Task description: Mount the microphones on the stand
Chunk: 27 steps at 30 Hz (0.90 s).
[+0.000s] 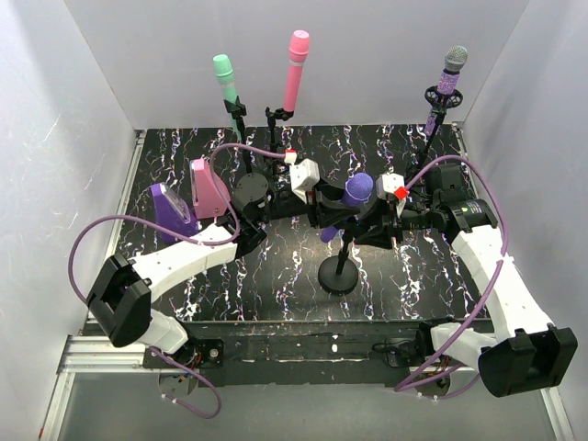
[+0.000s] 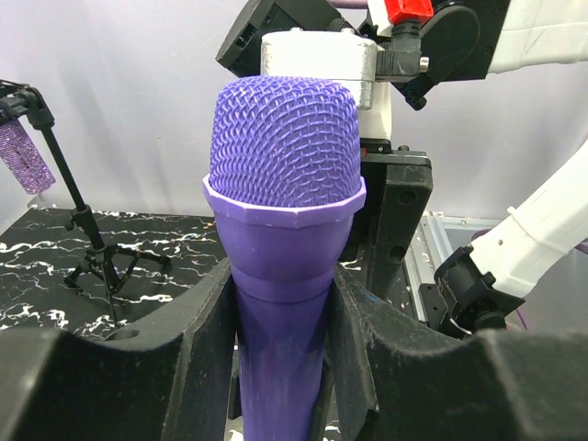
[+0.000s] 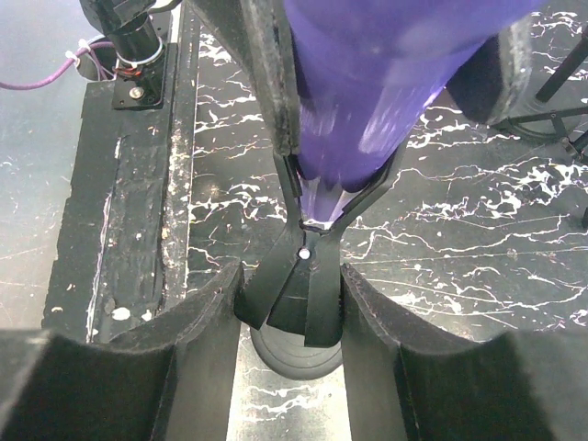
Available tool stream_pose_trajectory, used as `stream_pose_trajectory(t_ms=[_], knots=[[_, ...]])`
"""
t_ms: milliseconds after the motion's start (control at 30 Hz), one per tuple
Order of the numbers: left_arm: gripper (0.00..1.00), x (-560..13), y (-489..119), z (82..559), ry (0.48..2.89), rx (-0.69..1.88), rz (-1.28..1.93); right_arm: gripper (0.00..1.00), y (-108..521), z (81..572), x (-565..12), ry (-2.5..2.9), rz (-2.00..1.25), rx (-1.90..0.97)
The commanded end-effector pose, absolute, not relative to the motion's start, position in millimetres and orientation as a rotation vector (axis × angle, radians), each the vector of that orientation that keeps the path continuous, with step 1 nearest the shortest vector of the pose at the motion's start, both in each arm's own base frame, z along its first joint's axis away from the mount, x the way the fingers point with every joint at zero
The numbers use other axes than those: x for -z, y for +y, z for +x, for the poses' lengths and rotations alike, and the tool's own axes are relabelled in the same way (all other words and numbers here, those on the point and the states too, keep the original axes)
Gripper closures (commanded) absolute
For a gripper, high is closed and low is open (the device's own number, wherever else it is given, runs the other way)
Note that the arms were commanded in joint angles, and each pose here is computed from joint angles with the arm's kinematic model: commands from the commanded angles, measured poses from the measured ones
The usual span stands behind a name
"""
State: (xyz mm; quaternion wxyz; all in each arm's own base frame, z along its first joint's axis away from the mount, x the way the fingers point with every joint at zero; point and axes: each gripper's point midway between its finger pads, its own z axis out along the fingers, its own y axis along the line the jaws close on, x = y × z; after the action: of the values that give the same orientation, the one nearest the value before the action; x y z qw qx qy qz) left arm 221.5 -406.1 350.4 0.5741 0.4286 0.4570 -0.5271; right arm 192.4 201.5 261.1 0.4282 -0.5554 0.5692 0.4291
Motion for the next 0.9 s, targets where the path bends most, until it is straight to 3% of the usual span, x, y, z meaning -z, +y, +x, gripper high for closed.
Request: stream_pose_trajectory(t_ms=[0,67,167,233,333,467,567,633,733,867], knots=[[1.00,-362,-411,209,1.039,1.297,1.050,0.98,204,189,-276,1.366,-1.383,-1.094],[1.00,-359,-412,211,1.047,1.296,1.049,0.91,204,190,-274,1.379,-1.375,-1.094],[1.00,-356,-412,214,1.057,1.275,1.047,0.59,203,190,-271,1.393,-1.367,-1.076],[1.00,-354,-410,214,1.065,1.260,1.050,0.47,202,190,-269,1.393,-1.363,-1.052],[1.00,-354,-408,215,1.068,1.241,1.056,0.38,200,189,-265,1.390,-1.358,-1.029],[1.00,-355,-408,214,1.069,1.237,1.064,0.34,200,188,-266,1.384,-1.357,-1.023],[1.00,-356,-409,215,1.066,1.235,1.067,0.36,200,188,-268,1.376,-1.357,-1.029],[1.00,-357,-409,214,1.064,1.239,1.072,0.46,202,188,-269,1.372,-1.355,-1.045],[1.00,-359,-410,213,1.062,1.242,1.087,0.85,202,189,-268,1.382,-1.362,-1.052],[1.00,-361,-412,209,1.063,1.253,1.134,0.97,202,189,-272,1.375,-1.370,-1.048]])
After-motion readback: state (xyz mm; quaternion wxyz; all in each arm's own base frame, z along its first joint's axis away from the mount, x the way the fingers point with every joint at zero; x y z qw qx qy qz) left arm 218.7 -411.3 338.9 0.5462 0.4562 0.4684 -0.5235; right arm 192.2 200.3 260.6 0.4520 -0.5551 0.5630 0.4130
